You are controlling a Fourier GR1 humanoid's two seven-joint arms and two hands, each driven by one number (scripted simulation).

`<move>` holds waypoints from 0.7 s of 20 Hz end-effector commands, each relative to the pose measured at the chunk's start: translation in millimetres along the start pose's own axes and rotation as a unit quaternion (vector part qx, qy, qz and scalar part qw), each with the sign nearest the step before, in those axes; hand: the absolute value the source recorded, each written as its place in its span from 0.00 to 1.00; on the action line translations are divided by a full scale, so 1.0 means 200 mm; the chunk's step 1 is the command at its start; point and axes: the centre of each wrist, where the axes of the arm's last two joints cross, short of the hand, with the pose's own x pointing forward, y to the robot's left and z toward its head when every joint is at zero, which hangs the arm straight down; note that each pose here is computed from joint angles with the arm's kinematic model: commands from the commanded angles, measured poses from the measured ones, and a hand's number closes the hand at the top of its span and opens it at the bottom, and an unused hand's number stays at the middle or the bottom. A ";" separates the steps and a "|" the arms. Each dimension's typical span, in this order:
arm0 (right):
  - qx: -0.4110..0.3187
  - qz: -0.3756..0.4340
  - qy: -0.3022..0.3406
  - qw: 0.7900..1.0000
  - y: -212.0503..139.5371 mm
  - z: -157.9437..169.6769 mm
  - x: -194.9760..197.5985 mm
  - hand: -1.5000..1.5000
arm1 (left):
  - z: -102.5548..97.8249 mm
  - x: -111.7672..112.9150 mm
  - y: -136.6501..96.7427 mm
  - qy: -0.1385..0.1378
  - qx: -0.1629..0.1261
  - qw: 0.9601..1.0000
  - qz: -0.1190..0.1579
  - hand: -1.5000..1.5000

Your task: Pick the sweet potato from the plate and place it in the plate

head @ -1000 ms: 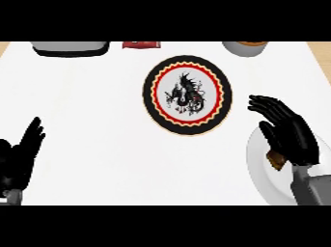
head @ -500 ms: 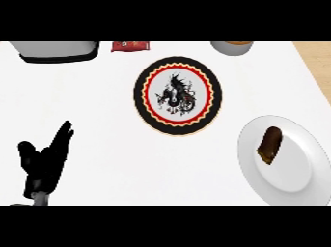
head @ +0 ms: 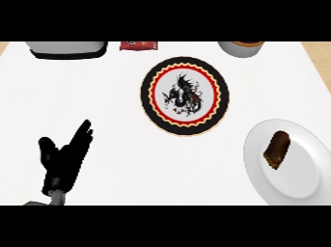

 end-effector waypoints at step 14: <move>0.213 0.211 0.141 0.944 0.27 0.20 0.46 0.00 | -0.02 -0.01 -0.02 0.002 -0.025 1.000 -0.009 0.50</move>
